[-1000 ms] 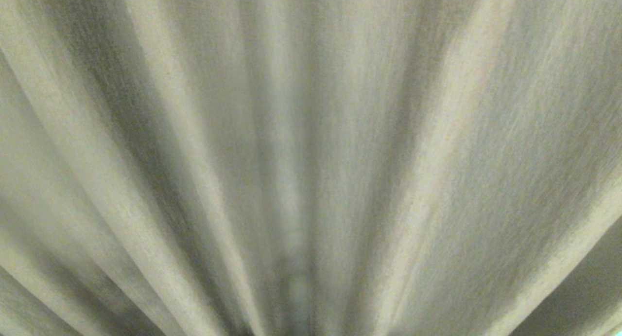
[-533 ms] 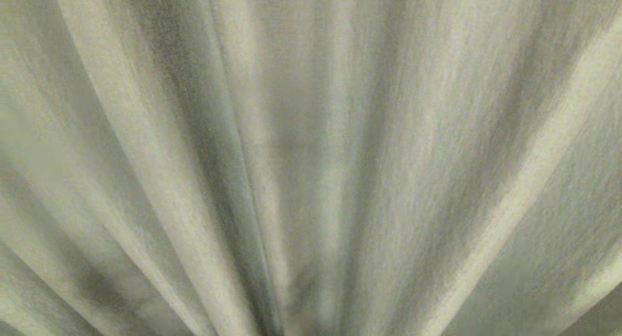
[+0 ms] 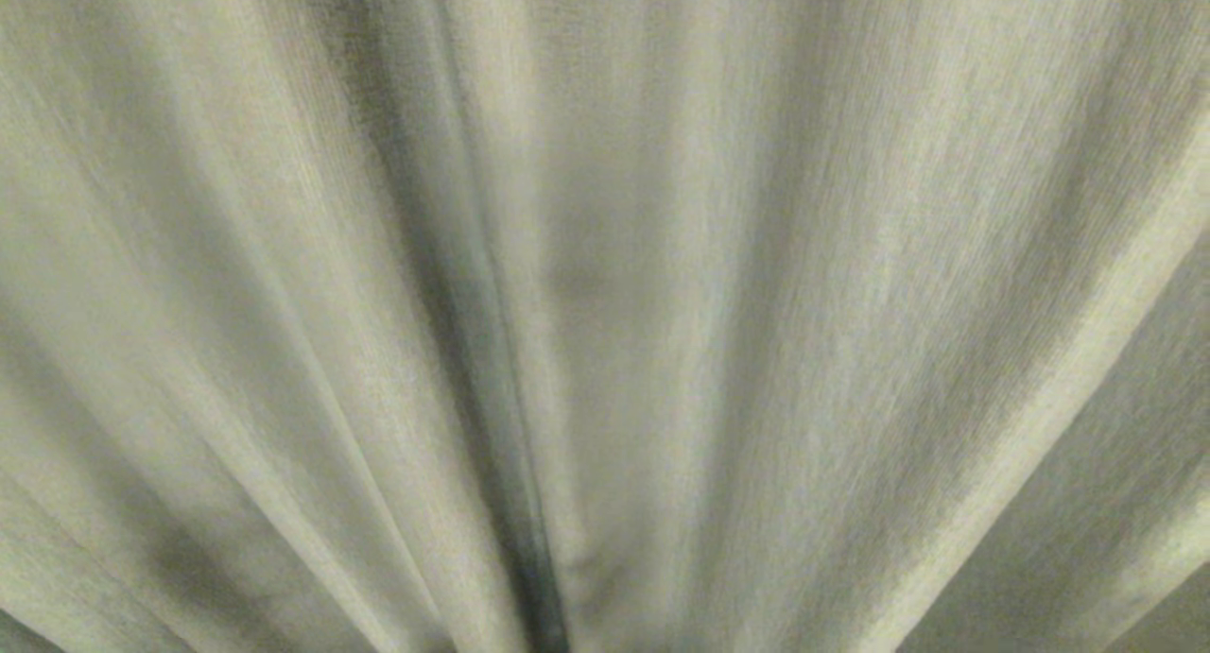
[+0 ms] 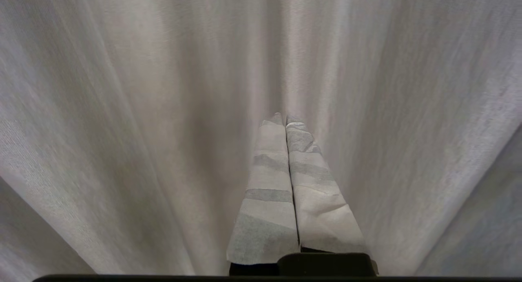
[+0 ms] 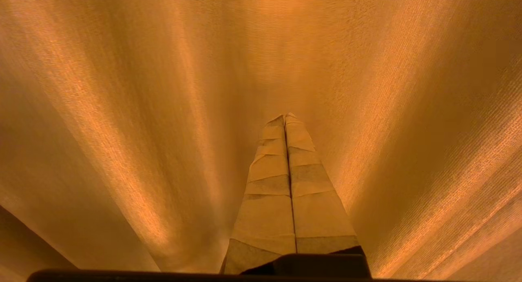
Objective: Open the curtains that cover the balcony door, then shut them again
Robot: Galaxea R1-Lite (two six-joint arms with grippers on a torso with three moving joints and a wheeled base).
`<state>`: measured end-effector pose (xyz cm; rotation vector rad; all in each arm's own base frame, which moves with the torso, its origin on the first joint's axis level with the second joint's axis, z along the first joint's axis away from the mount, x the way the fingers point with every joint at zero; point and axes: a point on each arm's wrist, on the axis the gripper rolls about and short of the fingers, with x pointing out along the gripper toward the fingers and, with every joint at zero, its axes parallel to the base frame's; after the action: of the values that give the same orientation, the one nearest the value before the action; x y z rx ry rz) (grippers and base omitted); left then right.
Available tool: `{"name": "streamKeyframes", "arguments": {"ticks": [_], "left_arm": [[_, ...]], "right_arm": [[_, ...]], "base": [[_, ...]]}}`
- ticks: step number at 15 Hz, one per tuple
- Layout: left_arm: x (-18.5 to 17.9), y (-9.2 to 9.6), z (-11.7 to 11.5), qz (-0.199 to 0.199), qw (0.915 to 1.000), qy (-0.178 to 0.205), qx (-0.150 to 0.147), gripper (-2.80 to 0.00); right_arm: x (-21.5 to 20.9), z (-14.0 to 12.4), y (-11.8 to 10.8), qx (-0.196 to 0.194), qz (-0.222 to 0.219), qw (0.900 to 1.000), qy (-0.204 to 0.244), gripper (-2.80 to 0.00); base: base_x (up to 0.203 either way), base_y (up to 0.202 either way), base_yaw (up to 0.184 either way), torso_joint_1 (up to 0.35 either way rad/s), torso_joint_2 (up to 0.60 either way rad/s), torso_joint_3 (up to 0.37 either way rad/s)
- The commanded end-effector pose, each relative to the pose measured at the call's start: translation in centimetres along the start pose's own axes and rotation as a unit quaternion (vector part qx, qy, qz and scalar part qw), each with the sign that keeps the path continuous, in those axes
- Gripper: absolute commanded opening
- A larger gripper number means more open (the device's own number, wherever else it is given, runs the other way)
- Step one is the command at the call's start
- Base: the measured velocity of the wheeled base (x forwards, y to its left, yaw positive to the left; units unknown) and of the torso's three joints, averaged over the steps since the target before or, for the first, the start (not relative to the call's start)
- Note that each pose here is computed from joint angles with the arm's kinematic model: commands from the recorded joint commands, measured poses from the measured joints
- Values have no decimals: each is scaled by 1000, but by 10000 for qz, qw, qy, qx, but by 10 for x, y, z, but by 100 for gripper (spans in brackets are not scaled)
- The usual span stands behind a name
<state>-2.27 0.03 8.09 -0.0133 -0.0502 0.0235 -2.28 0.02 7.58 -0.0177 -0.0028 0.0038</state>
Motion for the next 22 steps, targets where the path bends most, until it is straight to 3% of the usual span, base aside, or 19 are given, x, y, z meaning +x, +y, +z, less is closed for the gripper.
{"name": "streamKeyframes", "arguments": {"ticks": [1,17,22], "left_arm": [[0,0,0,3,10000,-11,-4,-280],[0,0,-2,5,10000,81,5,-280],[0,0,-2,5,10000,81,13,-280]], "right_arm": [[0,0,0,-3,4,10000,-2,-280],[0,0,0,4,4,10000,-2,-280],[0,0,0,4,4,10000,-2,-280]], "base": [[0,0,0,0,0,0],[0,0,0,0,0,0],[-2,-150,1,2,4,3]]}}
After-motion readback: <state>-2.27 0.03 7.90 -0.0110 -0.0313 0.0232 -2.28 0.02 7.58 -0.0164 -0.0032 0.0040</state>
